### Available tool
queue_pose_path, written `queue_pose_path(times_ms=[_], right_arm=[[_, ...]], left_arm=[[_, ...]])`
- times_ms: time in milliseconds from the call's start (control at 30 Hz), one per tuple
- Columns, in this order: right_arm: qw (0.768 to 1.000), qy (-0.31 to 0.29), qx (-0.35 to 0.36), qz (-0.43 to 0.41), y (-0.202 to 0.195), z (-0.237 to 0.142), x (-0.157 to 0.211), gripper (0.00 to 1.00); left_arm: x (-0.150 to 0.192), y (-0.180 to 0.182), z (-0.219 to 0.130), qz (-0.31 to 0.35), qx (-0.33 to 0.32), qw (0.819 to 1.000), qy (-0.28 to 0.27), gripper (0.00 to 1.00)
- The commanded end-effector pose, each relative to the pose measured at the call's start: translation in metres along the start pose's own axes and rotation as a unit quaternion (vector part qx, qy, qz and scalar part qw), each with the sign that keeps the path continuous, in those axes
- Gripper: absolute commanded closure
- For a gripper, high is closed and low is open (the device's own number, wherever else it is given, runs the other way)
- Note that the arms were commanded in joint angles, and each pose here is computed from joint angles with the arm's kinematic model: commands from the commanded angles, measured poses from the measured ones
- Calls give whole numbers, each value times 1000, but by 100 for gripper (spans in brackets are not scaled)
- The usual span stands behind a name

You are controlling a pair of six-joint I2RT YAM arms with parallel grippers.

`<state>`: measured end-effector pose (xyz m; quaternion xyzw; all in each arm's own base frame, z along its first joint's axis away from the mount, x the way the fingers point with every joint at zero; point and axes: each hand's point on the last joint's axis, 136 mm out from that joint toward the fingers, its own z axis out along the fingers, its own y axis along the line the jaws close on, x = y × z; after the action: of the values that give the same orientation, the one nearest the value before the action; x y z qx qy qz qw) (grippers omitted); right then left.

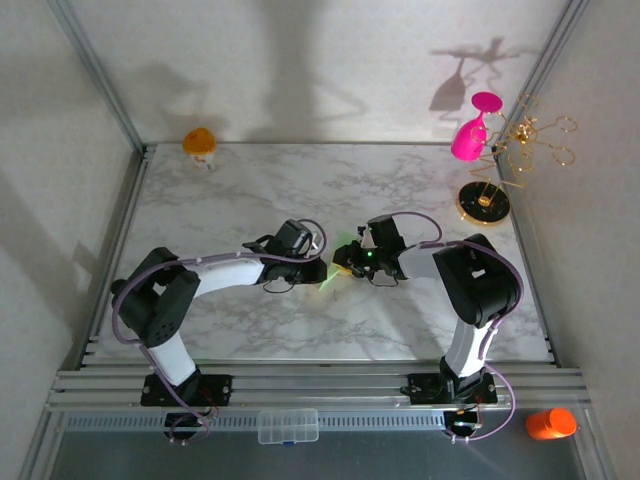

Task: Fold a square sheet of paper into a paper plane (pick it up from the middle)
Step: Fold the wing for the fifth time at the center of the table.

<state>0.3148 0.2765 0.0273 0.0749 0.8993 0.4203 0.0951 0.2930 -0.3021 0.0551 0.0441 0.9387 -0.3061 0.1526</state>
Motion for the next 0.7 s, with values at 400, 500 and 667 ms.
queue_pose_path(times_ms=[400,500,667], right_arm=[[997,15,72,30,-42,14,11,71],[997,15,73,30,-42,14,11,71],[997,16,74,29,-43,15,11,72]], left_arm=[[11,-4,29,-34,17,999,8,91],[14,3,33,-36,5,999,12,92],[20,13,36,-37,-12,999,20,92]])
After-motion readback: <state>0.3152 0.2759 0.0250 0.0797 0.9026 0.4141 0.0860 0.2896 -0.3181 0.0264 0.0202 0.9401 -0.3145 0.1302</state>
